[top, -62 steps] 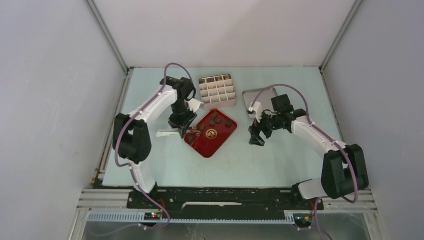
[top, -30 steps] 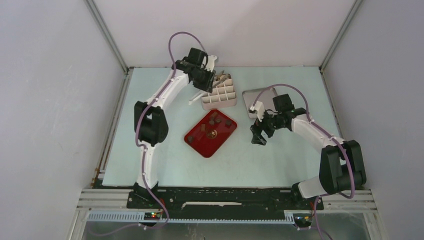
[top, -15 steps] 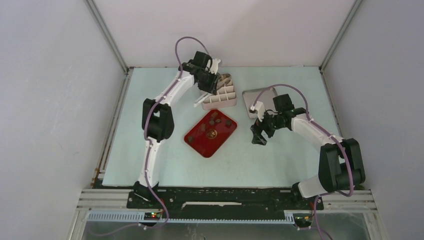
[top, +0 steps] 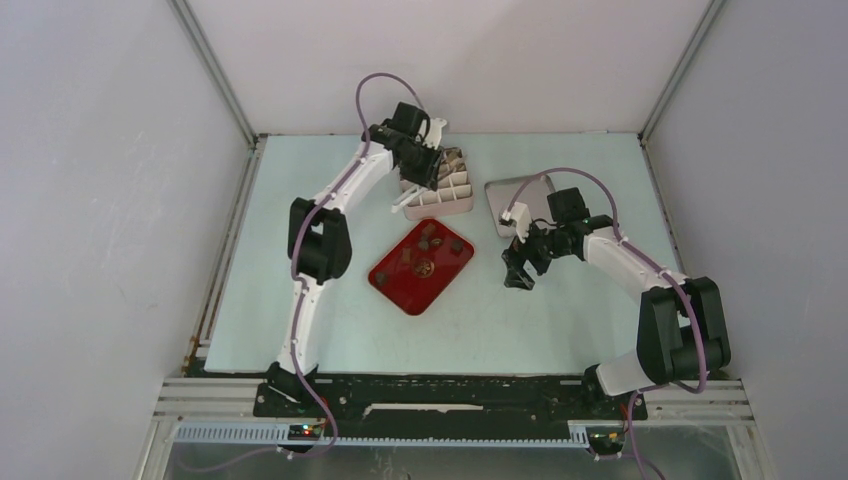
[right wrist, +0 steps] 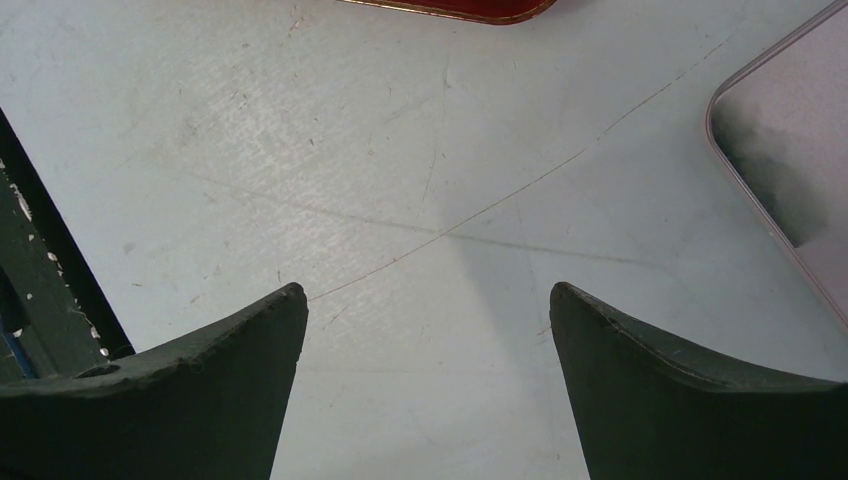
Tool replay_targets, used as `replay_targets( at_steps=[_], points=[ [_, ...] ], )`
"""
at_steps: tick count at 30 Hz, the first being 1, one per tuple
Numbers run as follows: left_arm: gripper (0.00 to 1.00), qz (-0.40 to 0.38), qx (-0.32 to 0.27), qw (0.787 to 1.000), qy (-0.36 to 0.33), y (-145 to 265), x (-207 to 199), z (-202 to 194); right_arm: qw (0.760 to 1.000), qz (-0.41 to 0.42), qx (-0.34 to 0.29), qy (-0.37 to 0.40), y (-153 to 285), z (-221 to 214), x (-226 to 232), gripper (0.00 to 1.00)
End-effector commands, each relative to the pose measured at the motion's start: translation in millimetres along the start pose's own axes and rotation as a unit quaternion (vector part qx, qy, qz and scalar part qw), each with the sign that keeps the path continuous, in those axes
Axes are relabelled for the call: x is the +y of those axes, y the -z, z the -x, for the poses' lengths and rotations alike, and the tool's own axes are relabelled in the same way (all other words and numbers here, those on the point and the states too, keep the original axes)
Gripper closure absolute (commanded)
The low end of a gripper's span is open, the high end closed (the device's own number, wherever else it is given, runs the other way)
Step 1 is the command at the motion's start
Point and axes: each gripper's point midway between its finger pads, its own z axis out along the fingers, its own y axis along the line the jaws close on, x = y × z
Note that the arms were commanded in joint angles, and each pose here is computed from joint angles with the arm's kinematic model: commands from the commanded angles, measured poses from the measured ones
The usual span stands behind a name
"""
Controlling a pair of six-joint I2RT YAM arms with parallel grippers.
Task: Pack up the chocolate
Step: Place the fake chocolate in the packing box.
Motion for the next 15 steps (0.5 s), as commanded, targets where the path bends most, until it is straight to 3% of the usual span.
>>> replay_targets(
  at_steps=[1,7,12,15],
  points=[
    [0.58,-0.007,-0.083,0.996,-0.039,48,-21,56,1.000,-0.001,-0.014,0.017,5,15,-5,0.07],
    [0.55,0.003,-0.110,0.993,-0.049,73,-24,72,1.000,0.008,-0.007,0.012,4,14,-3,0.07],
    [0.66,0.000,-0.107,0.992,-0.066,98,-30,67,1.000,0.007,-0.009,0.012,4,15,-3,0.07],
    [0.67,-0.007,-0.095,0.992,-0.077,124,-38,45,1.000,0.006,-0.009,0.013,5,15,-3,0.07]
  ],
)
